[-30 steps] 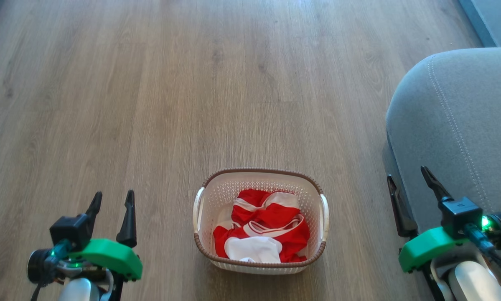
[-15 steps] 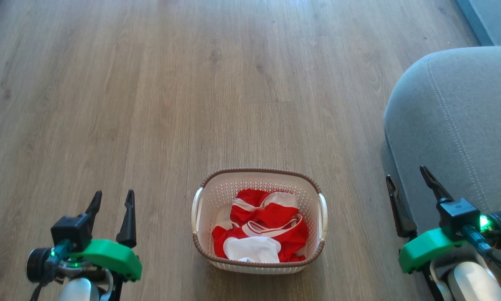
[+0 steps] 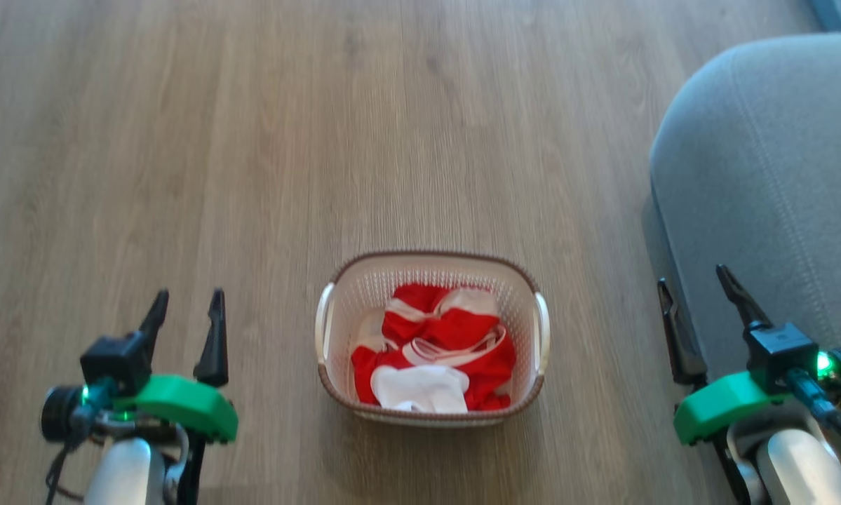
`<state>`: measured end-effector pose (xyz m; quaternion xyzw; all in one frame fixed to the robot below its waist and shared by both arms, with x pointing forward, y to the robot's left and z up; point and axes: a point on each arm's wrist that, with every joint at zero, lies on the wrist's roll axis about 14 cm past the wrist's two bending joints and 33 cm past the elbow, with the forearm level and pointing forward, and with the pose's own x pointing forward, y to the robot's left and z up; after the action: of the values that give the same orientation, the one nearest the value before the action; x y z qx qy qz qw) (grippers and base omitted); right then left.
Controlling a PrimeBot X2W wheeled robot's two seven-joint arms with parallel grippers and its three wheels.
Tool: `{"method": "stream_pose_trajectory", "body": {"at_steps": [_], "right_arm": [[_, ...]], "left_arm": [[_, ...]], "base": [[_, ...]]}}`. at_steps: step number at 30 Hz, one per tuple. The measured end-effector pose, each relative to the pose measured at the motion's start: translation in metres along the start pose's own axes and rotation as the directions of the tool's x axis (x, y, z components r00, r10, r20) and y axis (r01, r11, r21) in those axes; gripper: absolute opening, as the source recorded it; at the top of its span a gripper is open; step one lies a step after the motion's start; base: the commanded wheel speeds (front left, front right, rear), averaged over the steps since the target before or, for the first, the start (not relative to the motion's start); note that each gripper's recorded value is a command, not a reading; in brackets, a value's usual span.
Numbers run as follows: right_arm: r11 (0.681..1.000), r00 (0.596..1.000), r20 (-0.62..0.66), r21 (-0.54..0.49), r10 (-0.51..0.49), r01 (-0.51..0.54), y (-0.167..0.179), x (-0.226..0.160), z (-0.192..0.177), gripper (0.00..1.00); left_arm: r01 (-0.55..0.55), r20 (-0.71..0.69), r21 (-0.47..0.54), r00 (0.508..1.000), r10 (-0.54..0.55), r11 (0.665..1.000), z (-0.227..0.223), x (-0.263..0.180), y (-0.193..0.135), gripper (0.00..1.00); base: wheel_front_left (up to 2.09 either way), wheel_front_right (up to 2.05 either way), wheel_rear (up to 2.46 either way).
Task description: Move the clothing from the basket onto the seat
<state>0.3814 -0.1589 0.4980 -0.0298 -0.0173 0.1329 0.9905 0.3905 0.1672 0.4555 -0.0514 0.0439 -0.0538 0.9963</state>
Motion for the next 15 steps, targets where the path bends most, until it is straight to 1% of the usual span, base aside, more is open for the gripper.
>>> {"method": "stream_pose_trajectory", "body": {"at_steps": [4,7,15], "right_arm": [[1.000,1.000,-0.009,0.016,-0.010,0.010,-0.002,0.015,-0.007,1.00],[1.000,1.000,-0.007,0.007,-0.011,0.012,-0.005,0.029,-0.009,1.00],[0.999,0.999,-0.029,0.026,-0.041,0.041,-0.016,0.065,-0.031,1.00]], "left_arm": [[0.016,0.002,-0.002,1.000,-0.016,1.000,0.000,0.019,-0.004,1.00],[0.036,-0.007,-0.004,0.999,-0.036,0.999,-0.005,0.035,-0.009,1.00],[0.151,-0.019,-0.015,0.988,-0.151,0.988,-0.021,0.087,-0.043,1.00]], "base": [[0.00,0.00,0.00],[0.00,0.00,0.00],[0.00,0.00,0.00]]}}
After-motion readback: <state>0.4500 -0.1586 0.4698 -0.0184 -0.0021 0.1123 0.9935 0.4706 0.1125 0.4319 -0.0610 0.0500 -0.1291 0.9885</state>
